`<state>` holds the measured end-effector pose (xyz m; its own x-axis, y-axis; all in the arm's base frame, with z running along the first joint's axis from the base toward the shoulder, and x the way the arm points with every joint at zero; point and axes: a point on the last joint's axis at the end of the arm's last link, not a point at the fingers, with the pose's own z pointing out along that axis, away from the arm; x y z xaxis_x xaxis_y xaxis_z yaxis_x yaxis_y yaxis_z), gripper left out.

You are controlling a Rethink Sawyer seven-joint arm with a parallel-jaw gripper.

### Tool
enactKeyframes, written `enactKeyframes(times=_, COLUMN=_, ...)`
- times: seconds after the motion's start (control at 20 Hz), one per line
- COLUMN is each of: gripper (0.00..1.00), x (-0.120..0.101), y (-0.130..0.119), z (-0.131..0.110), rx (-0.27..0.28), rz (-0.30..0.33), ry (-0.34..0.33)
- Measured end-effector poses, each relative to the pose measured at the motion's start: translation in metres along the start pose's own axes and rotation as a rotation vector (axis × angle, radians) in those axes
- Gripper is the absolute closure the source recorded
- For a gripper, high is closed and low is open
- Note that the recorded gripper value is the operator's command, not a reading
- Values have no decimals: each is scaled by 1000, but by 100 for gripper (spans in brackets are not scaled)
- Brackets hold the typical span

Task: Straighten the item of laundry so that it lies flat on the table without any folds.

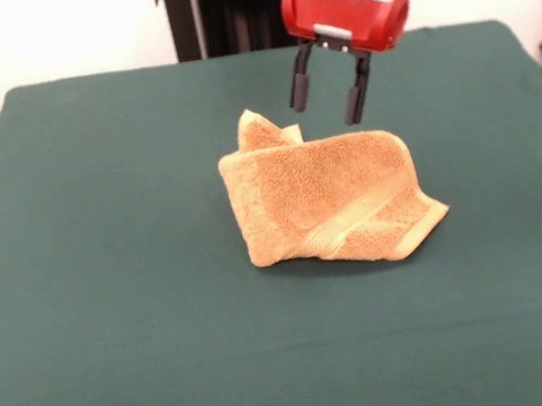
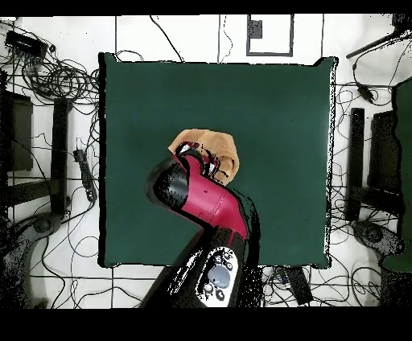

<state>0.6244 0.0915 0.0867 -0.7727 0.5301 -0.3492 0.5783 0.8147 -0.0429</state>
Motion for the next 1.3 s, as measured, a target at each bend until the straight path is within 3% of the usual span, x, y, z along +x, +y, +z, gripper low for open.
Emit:
enactKeyframes(times=0.6, gripper=0, x=43, y=12, z=24, rx=40, rz=-26, ry=41)
enactKeyframes(times=1.3, gripper=0, x=44, y=1, z=47, rx=68, rz=50, ry=71)
